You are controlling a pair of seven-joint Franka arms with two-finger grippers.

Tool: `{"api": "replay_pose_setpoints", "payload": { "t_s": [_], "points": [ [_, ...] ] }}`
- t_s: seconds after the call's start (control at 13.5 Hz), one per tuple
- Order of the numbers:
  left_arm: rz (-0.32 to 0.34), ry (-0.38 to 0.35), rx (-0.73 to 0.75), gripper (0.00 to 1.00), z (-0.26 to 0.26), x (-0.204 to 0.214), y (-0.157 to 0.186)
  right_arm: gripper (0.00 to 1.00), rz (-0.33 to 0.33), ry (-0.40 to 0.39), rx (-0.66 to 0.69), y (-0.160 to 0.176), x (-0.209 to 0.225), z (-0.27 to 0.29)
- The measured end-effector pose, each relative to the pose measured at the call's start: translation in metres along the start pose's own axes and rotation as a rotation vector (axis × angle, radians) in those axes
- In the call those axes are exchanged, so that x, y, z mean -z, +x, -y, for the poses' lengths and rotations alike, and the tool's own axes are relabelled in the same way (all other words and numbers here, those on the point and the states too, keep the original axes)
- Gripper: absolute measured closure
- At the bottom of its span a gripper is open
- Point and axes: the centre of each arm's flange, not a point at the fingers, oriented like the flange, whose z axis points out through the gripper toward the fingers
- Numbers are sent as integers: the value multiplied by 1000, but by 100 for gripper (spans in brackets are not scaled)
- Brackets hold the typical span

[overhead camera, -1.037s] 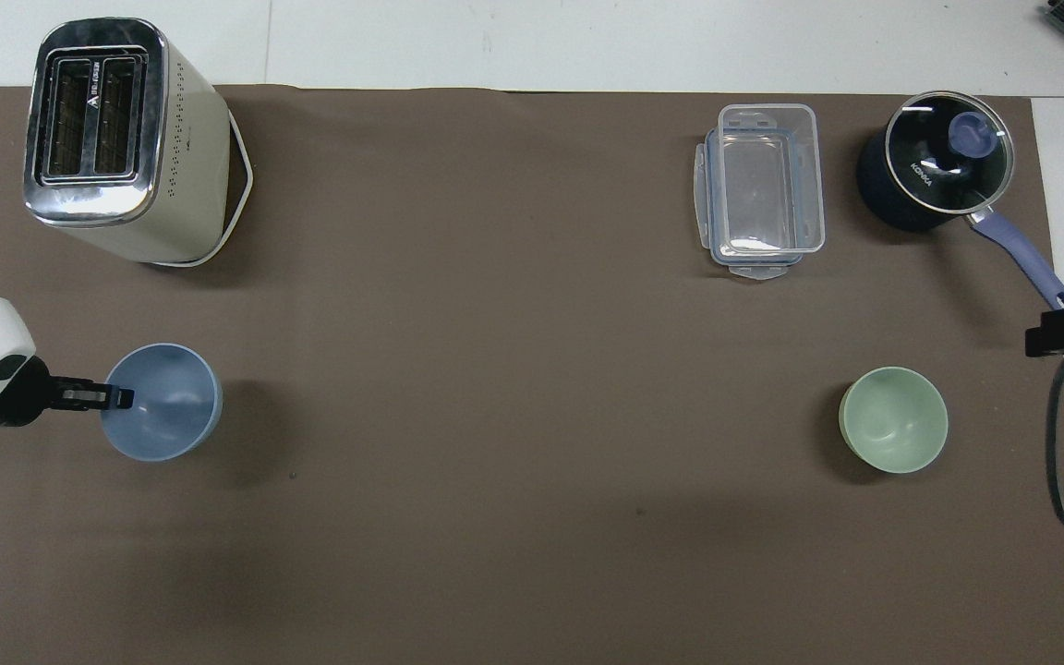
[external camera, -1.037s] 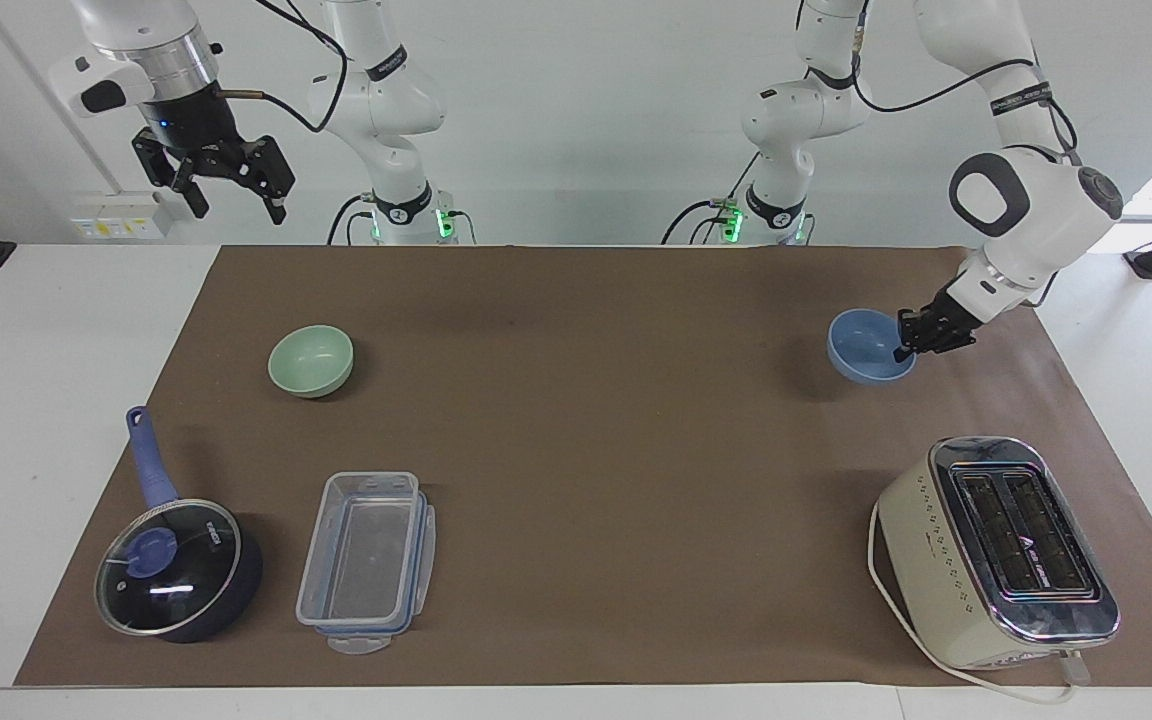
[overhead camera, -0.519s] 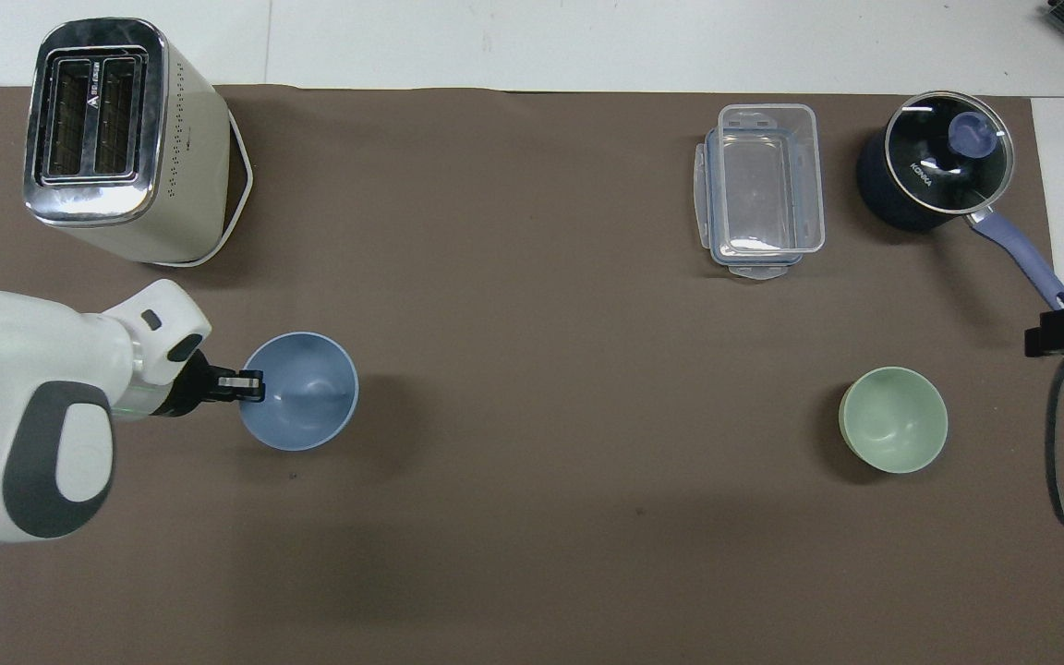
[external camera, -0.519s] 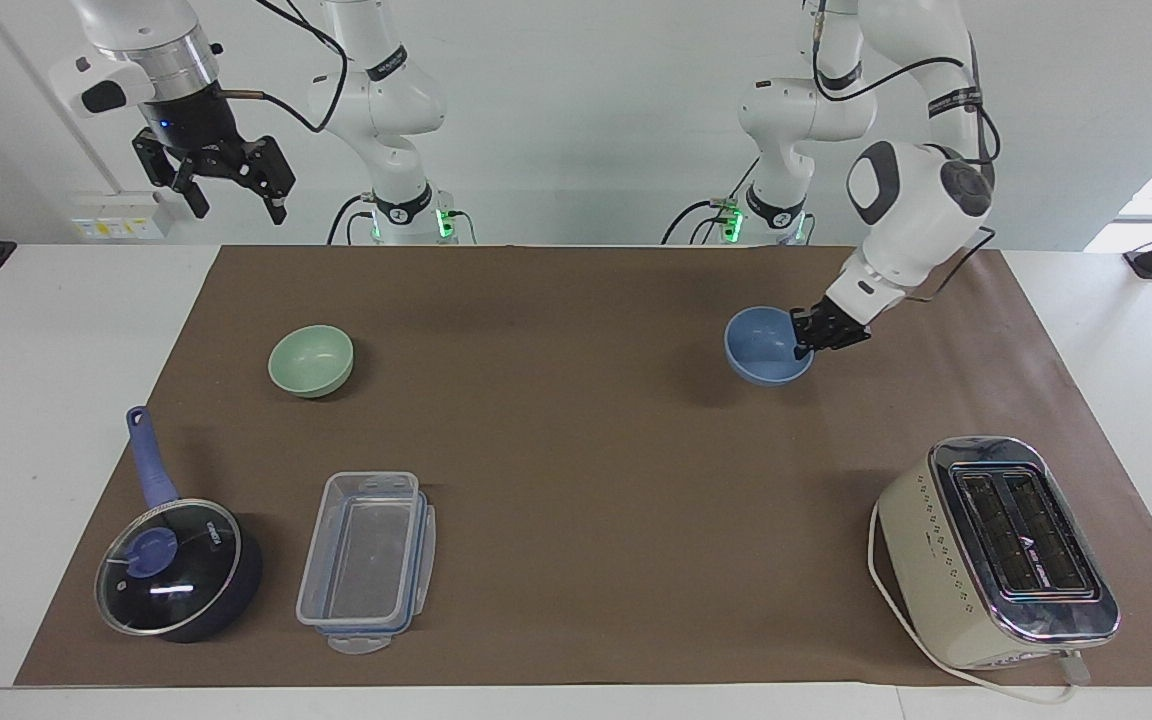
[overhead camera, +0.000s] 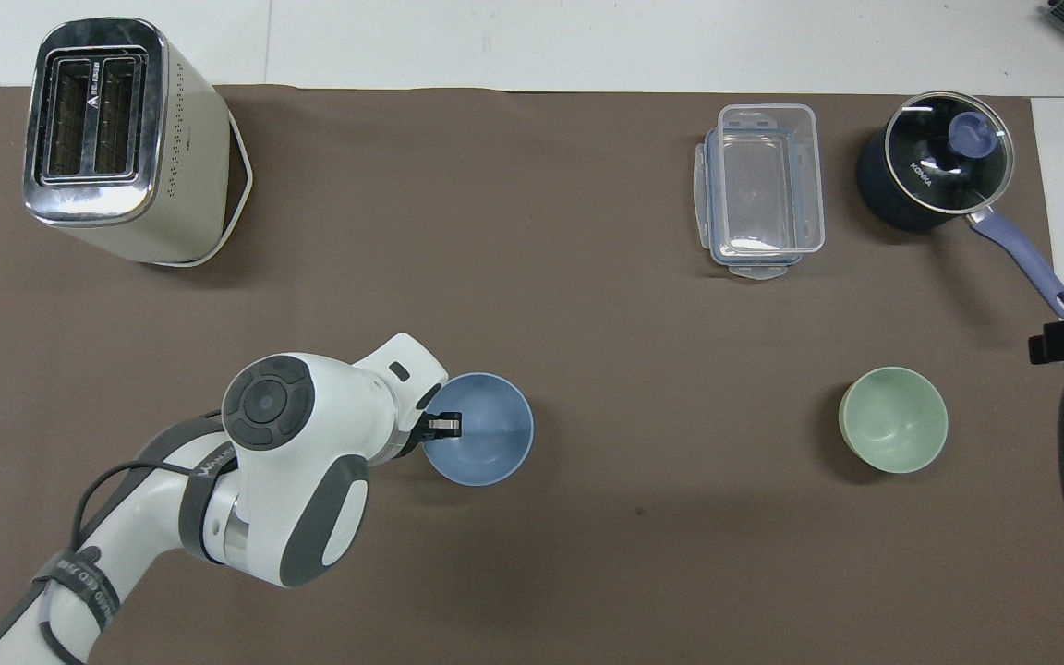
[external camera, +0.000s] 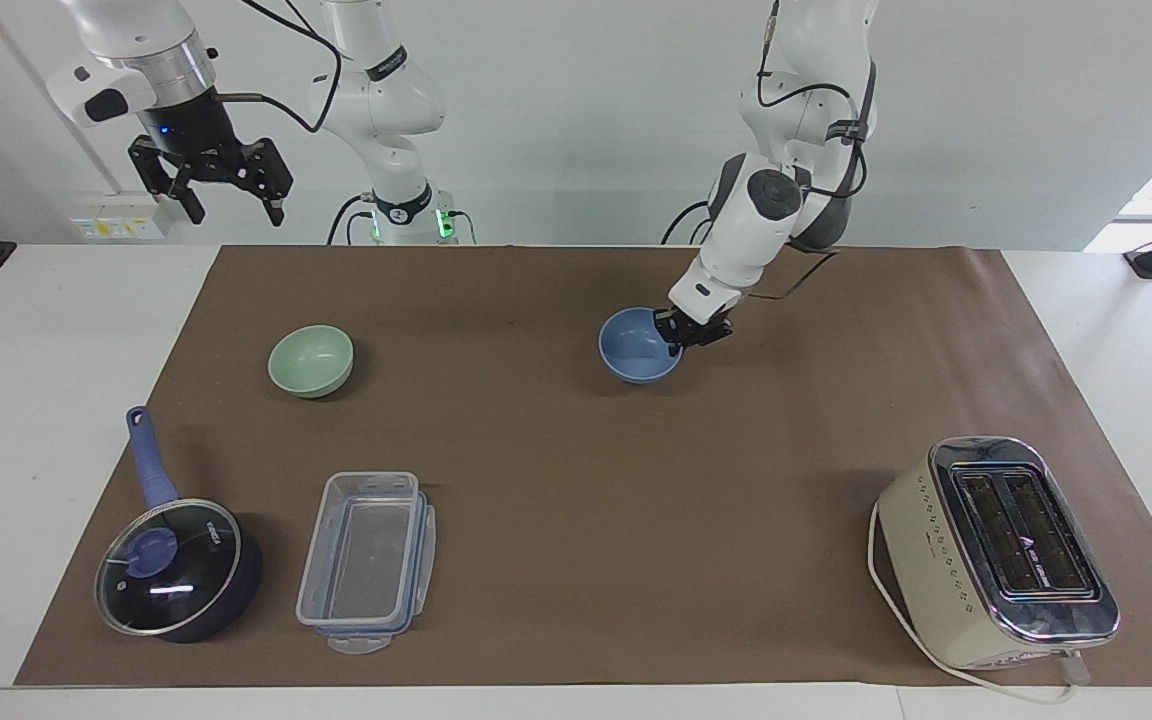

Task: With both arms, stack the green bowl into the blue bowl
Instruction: 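Slide the blue bowl with the left gripper toward the table centre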

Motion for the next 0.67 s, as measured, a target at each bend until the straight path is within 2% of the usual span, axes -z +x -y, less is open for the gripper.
{"api": "replay_pose_setpoints", "payload": {
  "t_s": [0.3,0.52,0.67],
  "points": [
    [-24,-10,-51,95,-27,-6,-12,0,34,2,14,0,-18,-10],
    [-49,-18,-43,95,-46,-21,-18,0,34,3,58,6,-53,-21],
    [-43,-15,-30,75,-48,-25,-20,0,39,5,78,7,-75,-39]
  ]
}}
